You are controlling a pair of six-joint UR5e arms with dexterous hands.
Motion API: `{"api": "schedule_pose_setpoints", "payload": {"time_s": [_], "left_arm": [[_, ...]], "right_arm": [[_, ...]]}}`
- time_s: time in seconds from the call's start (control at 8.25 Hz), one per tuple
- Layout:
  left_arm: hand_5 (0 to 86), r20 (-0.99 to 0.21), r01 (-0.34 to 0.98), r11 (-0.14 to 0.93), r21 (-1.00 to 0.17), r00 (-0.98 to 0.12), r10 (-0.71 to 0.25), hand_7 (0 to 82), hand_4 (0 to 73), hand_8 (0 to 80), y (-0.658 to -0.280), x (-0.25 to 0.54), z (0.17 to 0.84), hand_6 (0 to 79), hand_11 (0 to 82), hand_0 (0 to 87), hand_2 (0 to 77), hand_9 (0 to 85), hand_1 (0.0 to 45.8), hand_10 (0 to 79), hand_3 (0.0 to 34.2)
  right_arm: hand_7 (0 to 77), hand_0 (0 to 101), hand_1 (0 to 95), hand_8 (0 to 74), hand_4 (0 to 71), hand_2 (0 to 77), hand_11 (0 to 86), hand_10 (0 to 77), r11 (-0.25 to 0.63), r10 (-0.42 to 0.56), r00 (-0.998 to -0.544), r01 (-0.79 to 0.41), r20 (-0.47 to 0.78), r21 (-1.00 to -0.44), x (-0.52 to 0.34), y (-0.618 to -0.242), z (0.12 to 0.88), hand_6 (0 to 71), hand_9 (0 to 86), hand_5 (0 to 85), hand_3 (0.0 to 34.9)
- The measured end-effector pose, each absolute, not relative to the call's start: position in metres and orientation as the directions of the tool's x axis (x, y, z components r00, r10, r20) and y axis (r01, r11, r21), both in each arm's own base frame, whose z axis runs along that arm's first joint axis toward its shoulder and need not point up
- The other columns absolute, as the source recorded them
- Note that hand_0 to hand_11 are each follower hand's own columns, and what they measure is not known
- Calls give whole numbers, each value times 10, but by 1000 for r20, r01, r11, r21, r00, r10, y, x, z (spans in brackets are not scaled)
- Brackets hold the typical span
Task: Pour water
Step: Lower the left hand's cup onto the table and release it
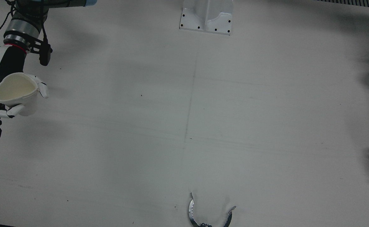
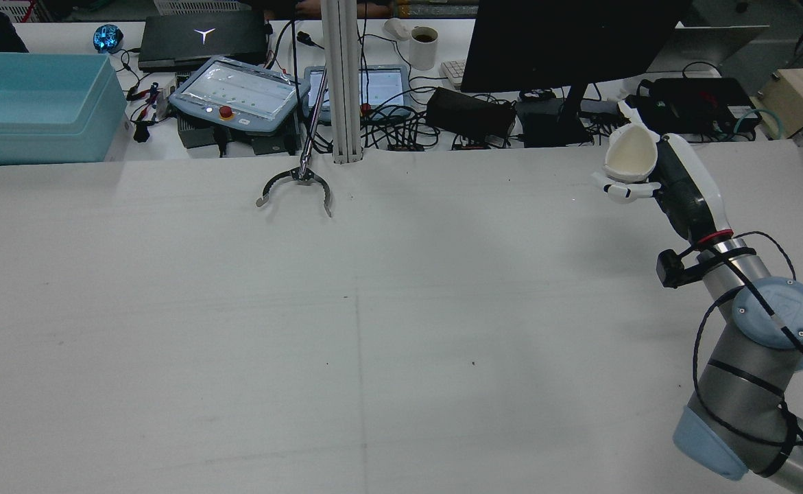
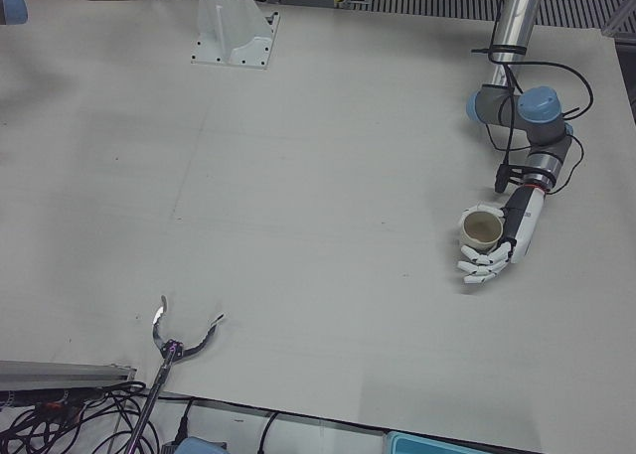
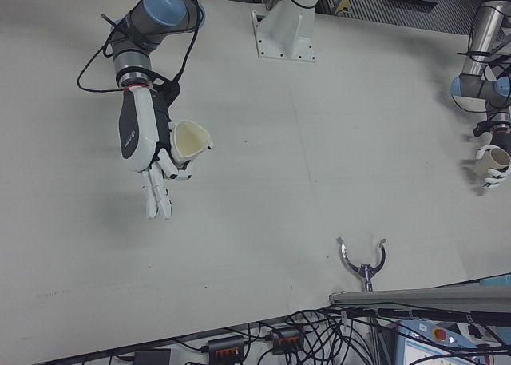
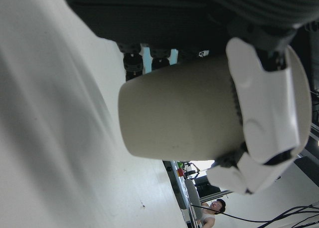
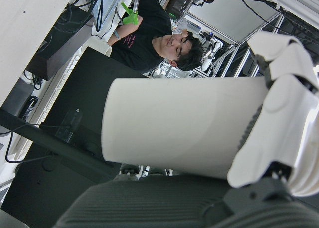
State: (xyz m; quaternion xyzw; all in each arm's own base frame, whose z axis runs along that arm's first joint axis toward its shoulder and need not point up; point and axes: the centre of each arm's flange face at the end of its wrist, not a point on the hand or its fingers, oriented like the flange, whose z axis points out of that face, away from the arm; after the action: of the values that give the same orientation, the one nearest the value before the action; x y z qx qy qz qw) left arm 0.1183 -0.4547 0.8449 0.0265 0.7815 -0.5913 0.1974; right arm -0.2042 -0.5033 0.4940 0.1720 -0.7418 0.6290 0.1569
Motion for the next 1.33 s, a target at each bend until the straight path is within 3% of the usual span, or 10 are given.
{"api": "schedule_pose_setpoints", "payload": {"time_s": [0.85, 1.09, 1.21, 1.33], "left_arm": [[453, -305, 242, 255, -936, -920, -247, 365, 338, 180, -461, 130, 854, 311, 251, 501, 425, 273, 185, 164, 0], [453, -298, 236, 250, -939, -921, -251, 365, 338, 180, -458, 128, 856, 311, 245, 501, 425, 245, 185, 153, 0], [453, -294, 233, 247, -941, -922, -253, 174, 338, 49, -457, 127, 857, 180, 185, 507, 425, 82, 185, 109, 0], [453, -291, 230, 245, -942, -923, -253, 174, 338, 49, -456, 126, 858, 180, 185, 507, 425, 82, 185, 109, 0]], "right_arm": [[49, 453, 142, 5, 229, 316, 114, 71, 151, -50, -887, -461, 459, -875, -209, -502, 496, 65, 11, 687, 0], [49, 454, 142, 5, 229, 316, 114, 71, 151, -50, -887, -460, 458, -875, -209, -502, 496, 65, 11, 687, 0], [49, 453, 142, 5, 229, 327, 114, 71, 152, -50, -888, -460, 458, -875, -209, -501, 495, 65, 11, 687, 0], [49, 454, 142, 5, 229, 327, 114, 71, 152, -49, -888, -460, 458, -875, -209, -501, 495, 65, 11, 687, 0]]}}
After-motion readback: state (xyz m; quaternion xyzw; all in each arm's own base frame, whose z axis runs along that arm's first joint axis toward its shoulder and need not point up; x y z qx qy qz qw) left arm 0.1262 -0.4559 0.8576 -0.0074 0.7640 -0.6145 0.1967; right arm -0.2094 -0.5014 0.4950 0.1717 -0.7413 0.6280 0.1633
